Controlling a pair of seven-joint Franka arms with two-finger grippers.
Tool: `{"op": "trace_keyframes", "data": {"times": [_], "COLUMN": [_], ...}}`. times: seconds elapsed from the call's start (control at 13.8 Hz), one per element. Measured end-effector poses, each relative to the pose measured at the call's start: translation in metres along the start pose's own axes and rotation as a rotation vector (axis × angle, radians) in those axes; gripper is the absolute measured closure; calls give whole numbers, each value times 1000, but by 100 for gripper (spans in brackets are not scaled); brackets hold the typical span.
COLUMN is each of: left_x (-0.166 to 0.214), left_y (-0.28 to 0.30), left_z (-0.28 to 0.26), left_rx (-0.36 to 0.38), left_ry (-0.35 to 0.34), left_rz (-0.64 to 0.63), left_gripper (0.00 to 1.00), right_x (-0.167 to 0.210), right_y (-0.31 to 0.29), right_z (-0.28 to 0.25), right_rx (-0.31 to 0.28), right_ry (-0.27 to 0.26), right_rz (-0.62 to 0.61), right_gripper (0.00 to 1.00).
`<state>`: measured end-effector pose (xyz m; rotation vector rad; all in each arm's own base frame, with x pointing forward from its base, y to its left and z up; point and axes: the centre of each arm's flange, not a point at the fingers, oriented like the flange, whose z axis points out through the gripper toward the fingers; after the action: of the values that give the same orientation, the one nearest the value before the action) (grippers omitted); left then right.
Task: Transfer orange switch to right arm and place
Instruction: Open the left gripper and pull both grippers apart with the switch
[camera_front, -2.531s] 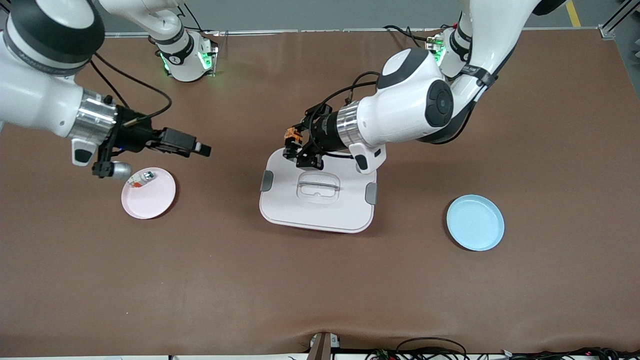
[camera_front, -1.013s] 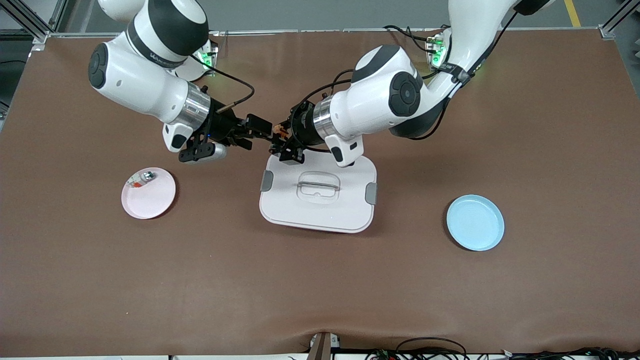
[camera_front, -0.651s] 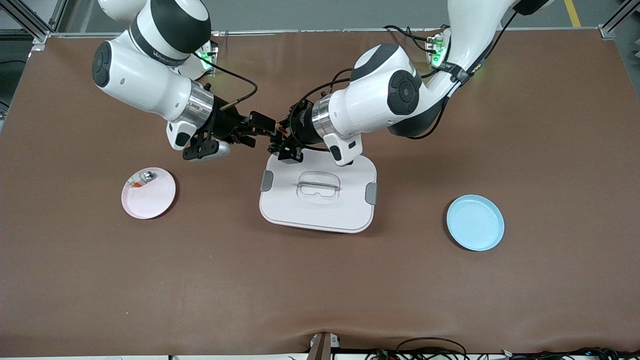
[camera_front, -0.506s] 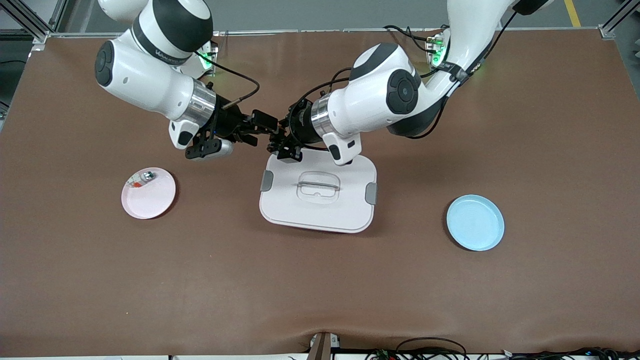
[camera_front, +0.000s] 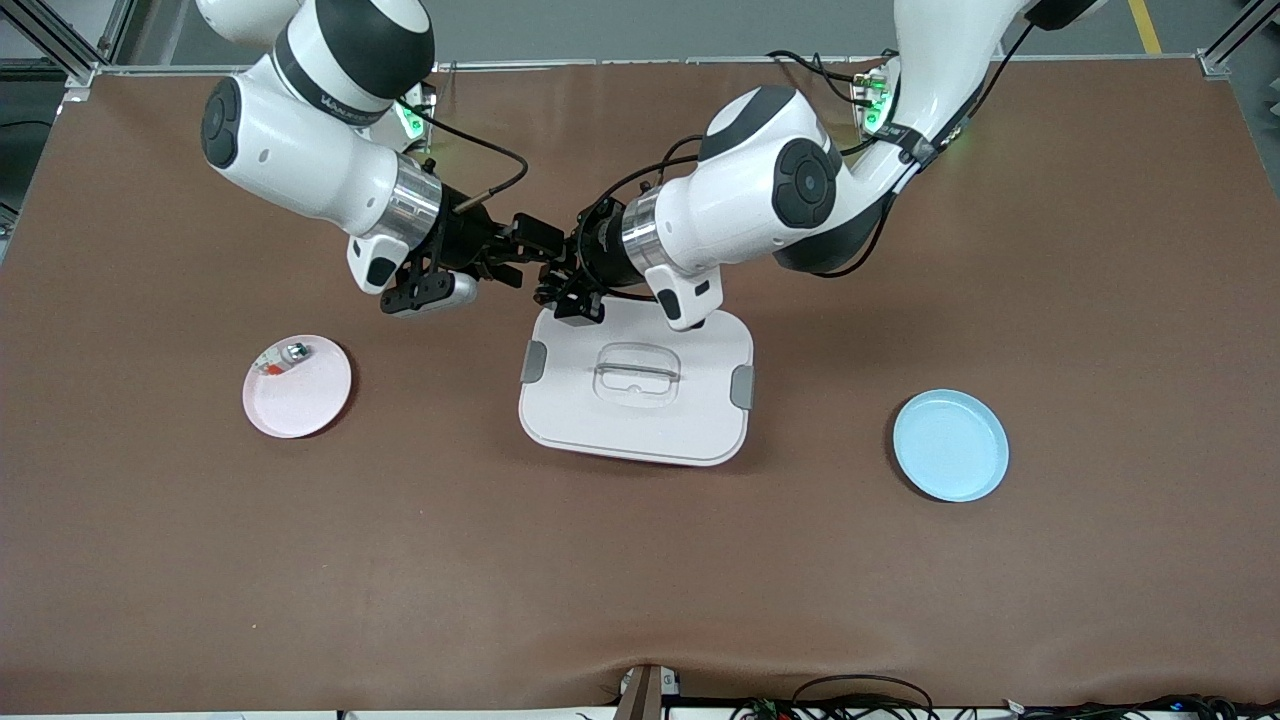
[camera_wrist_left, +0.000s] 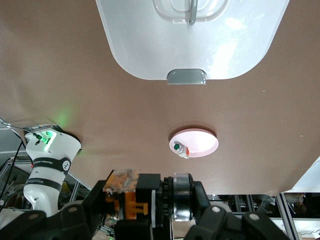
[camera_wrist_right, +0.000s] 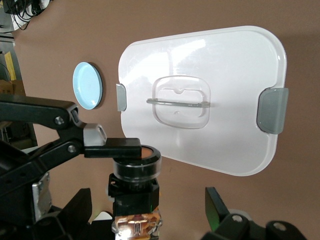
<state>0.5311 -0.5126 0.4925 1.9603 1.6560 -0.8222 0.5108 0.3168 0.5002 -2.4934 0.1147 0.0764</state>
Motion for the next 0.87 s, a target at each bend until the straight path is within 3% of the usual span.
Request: {"op": "trace_keyframes", "data": {"times": [0.36,0.58,0.65,0.72,0.8,0.87], "left_x": [0,0,0,1,1,1], "left_y": [0,0,0,0,0,0], "left_z": [0,0,0,1,2,2], "left_rx": [0,0,-1,1,3,2], "left_ry": [0,0,1,2,4,3], "left_rz": [0,0,0,0,0,0], "left_gripper": [28,28,28,28,28,28], "right_x": [-4,-4,-4,-4,-5,-5], "right_y": [-4,-4,-4,-5,-6,-6], "right_z": [3,3,4,3,2,2], "right_rx": [-1,-1,-1,4,5,7], "right_ry": [-6,-7,-7,-6,-5,-5], "right_rz": [-8,-8,-9,-8,-10,-11], "right_gripper": [5,37,38,44,56,58]}}
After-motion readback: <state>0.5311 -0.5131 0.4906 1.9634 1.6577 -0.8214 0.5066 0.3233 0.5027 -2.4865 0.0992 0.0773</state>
